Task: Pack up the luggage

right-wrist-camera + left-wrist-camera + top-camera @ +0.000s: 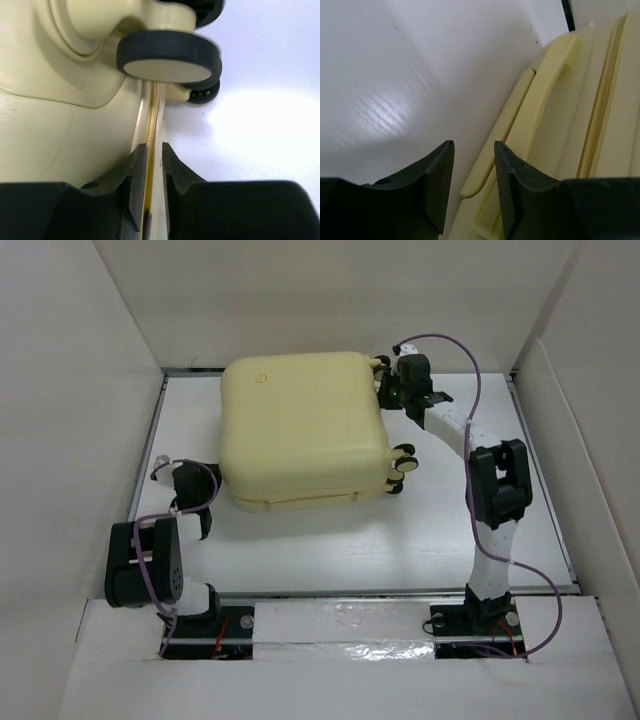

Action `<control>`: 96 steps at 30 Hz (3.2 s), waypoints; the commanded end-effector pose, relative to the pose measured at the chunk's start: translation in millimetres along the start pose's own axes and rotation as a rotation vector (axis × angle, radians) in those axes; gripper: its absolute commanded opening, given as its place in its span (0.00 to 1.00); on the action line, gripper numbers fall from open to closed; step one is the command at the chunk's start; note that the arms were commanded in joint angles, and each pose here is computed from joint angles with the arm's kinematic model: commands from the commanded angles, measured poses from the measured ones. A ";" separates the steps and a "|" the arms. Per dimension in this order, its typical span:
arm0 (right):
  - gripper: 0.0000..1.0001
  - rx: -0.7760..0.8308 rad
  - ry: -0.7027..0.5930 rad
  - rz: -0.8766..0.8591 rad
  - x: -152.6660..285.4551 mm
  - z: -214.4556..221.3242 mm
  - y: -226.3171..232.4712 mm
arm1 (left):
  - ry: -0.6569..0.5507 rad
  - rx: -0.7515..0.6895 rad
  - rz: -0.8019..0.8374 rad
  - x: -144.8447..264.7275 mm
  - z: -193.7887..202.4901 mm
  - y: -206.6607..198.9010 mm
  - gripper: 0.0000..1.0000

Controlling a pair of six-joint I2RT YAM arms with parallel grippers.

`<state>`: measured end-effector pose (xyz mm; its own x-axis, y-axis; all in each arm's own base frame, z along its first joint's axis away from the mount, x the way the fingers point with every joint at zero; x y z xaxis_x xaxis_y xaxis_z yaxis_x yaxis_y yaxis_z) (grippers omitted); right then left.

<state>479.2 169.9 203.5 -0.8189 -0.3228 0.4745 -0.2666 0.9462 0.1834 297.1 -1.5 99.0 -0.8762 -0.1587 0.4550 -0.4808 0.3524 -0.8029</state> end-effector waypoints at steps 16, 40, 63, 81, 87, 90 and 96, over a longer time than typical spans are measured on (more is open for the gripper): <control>0.62 0.108 -0.018 -0.297 0.3 -82.1 36.8 | 0.565 -0.273 0.327 141.9 148.8 -1.7 0.36; 0.00 0.100 -0.434 -0.529 256.1 108.2 55.4 | 0.420 -0.433 0.464 165.8 128.8 -25.4 0.16; 0.49 0.085 -0.272 -0.522 220.8 184.7 62.8 | 0.620 -0.540 0.638 173.7 148.4 -35.5 0.23; 0.23 0.082 -0.300 -0.574 213.8 183.9 88.5 | 0.661 -0.559 0.742 178.4 153.0 -49.6 0.16; 0.04 0.074 -0.293 -0.541 218.6 189.1 94.3 | 0.674 -0.542 0.794 178.7 157.5 -61.1 0.16; 0.00 0.074 -0.266 -0.497 227.1 194.9 99.3 | 0.668 -0.527 0.814 176.2 160.9 -68.1 0.16; 0.00 0.095 -0.132 -0.462 248.3 211.9 122.9 | 0.667 -0.491 0.846 171.0 171.5 -83.1 0.15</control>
<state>150.8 189.3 136.9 -0.7045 -0.6535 0.2769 -0.6135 0.7569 0.2253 163.2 -195.8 134.0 -0.6279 0.7242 0.2853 0.3198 0.5741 -0.7537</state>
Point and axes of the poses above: each gripper's point midway between its finger pads, its own x axis back along the fingers, its own y axis along the line the jaws close on, z = x × y, the point moved 9 cm from there along x, back along the fingers, and after that the axes turned 6 degrees about x, right-handed, at the moved point
